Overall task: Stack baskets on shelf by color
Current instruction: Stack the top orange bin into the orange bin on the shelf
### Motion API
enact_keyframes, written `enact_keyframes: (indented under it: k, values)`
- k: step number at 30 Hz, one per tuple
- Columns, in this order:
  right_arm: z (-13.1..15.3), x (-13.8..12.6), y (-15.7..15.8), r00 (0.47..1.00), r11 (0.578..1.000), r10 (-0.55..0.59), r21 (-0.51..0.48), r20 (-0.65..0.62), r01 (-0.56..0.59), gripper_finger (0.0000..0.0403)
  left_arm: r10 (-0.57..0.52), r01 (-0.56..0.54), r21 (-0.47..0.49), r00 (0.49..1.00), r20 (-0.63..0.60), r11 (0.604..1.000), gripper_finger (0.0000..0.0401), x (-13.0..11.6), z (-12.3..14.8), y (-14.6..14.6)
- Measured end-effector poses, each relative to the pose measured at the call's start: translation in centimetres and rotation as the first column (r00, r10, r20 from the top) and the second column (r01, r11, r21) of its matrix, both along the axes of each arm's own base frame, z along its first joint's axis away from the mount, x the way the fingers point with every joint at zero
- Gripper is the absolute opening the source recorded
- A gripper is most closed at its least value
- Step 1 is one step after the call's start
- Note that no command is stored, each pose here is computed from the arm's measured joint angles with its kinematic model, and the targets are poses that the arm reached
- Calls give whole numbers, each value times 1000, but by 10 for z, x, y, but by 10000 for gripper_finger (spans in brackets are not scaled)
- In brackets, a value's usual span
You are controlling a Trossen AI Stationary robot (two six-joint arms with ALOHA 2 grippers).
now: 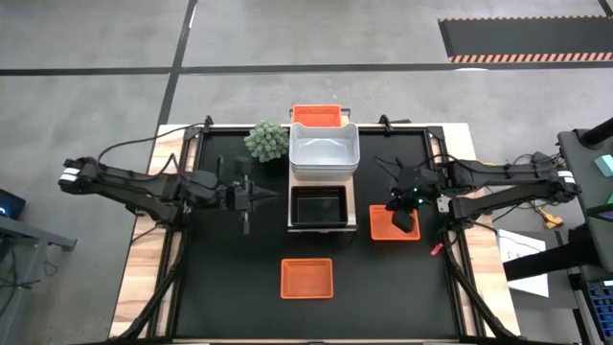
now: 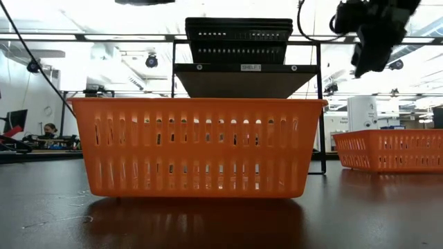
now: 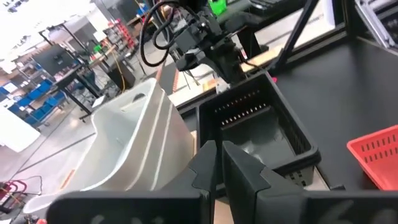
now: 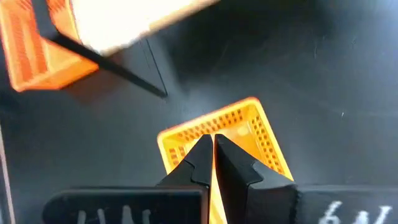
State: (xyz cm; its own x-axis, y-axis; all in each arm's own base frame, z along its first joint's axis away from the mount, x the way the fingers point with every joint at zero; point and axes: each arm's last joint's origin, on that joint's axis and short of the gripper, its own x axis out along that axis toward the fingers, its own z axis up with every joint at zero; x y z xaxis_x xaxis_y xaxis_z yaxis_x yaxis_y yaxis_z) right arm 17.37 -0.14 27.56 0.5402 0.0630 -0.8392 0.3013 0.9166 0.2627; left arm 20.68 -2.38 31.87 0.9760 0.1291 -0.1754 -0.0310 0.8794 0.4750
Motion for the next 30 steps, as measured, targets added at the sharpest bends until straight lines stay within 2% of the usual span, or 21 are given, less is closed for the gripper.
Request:
enact_keyframes:
  k: [8,13,17,22,26,30]
  values:
    - [38,2,-5,998,989,-62,-133,21,64,12,0,0,-3,1000,17,1000,10,-10,-3,1]
    - [44,6,-5,997,989,-71,-127,15,73,41,1,-1,-4,1000,16,1000,10,-10,-19,2]
    - [31,7,-4,997,990,-53,-131,-47,47,79,1,0,-7,999,38,1000,10,-11,-27,2]
    - [6,5,3,992,999,-9,-49,-128,3,118,5,-4,-34,999,49,999,10,-13,-27,2]
    - [-14,1,11,981,999,38,-21,-189,-43,134,6,-4,-35,999,51,999,10,-13,-26,2]
    - [-31,2,22,982,996,94,23,-162,-91,138,10,-7,-56,999,53,998,10,-13,-26,2]
